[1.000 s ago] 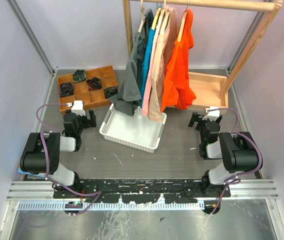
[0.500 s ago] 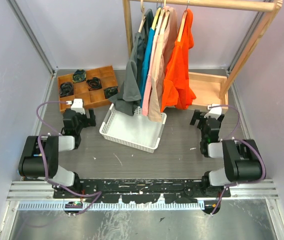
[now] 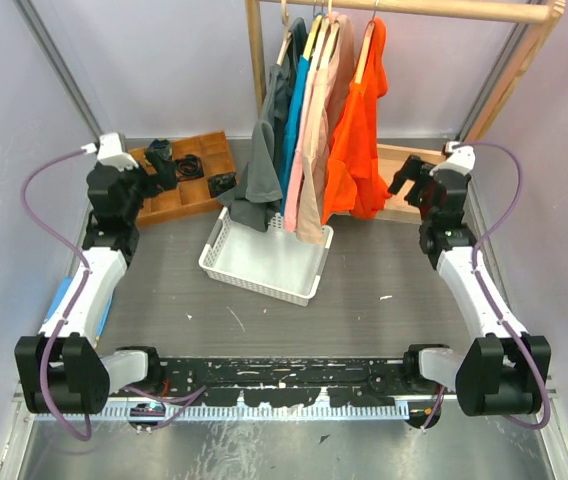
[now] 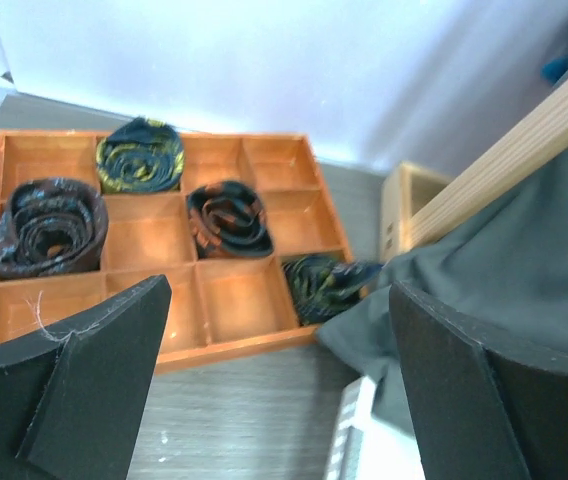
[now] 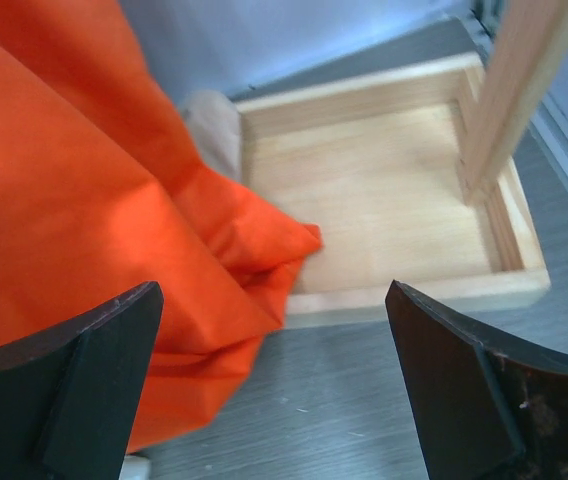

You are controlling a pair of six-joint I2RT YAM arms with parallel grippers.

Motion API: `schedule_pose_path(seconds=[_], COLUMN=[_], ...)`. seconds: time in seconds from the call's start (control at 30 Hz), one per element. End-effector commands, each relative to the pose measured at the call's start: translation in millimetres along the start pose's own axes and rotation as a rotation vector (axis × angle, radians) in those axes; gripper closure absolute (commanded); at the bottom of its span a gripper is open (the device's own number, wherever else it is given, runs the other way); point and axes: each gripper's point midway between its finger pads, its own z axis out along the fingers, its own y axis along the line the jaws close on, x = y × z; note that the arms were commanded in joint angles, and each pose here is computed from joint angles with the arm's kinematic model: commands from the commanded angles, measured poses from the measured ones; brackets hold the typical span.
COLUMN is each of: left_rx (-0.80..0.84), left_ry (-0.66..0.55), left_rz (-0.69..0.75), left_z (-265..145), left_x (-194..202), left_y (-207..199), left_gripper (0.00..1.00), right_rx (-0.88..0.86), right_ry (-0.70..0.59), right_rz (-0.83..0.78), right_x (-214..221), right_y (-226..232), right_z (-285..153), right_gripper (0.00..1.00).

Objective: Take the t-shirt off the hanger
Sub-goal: Pick up the hanger from the clothesline.

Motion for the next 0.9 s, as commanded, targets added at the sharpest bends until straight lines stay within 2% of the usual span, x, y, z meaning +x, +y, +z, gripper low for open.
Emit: schedule_pose_path(seconds=[0.0, 0.17, 0.37, 0.5, 0.67, 0.87], left_rx=[-0.072, 0.031, 0.092, 0.159, 0.144, 0.124], left_ry=[0.08, 0.017, 0.012, 0.021, 0.013, 0.111], left_rz=[-0.233, -0.365, -0.464, -0.447, -0.385, -0.36], left_z=[-7, -7, -12, -29, -62, -86], left_x=[-26, -74, -117, -140, -166, -147], left_y=[-8, -38, -62, -79, -89, -99], left_gripper=[0.02, 0.02, 0.02, 0.02, 0.02, 0.02], right_rx=[-0.144, -0.228, -0.267, -0.215, -0.24, -0.265], right_ry=[0.013, -0.05, -0.166, -0.211, -0.231, -0.207], right_rz=[0.04, 0.158, 0.254, 0.231, 0.194, 0.191], right_x=[-61, -121, -198, -236, -264, -282], right_y=[44, 74, 95, 93, 103, 112], right_z=[-19, -32, -45, -51, -63, -97], right_gripper=[0.0, 0.0, 0.0, 0.03, 0.06, 0.06])
